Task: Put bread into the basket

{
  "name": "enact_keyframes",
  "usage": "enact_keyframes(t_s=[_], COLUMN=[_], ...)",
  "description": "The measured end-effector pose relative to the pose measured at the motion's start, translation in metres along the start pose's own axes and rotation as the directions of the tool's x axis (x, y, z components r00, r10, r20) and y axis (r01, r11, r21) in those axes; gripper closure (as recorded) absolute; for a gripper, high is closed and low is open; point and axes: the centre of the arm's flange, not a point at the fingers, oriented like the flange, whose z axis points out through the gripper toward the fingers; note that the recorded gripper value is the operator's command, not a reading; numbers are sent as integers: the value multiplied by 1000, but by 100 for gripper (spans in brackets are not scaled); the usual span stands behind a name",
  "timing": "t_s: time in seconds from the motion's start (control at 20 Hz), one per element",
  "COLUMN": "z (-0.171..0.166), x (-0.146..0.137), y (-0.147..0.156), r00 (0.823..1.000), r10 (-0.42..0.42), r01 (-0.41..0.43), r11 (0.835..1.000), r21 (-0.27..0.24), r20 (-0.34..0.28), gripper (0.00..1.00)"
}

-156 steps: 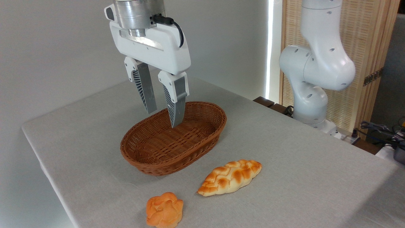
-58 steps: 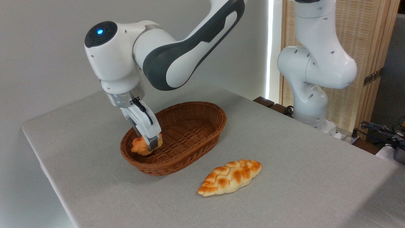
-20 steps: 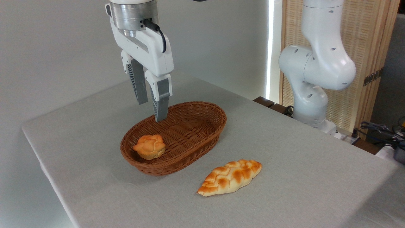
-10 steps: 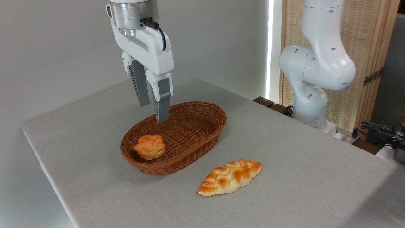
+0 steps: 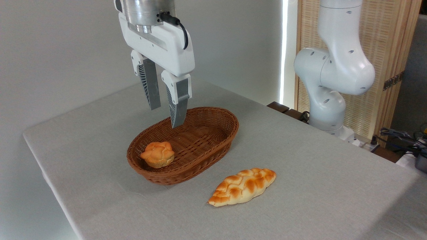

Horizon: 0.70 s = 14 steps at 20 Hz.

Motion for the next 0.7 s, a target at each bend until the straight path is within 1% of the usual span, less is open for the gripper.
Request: enact_keyframes(t_s=[0.2,0.4,0.6,0.7], z=[-9,-9,-6,-5], x=[0,2,3,5], y=[4,4,4,6], r00=[1000,1000,999,998], r10=[6,9,19,26], r01=[-6,-9,-19,-26], r11=[1000,1000,1000,1000], r21=[-12,-15,10,13], r20=[11,14,47,54], gripper=[0,0,0,0])
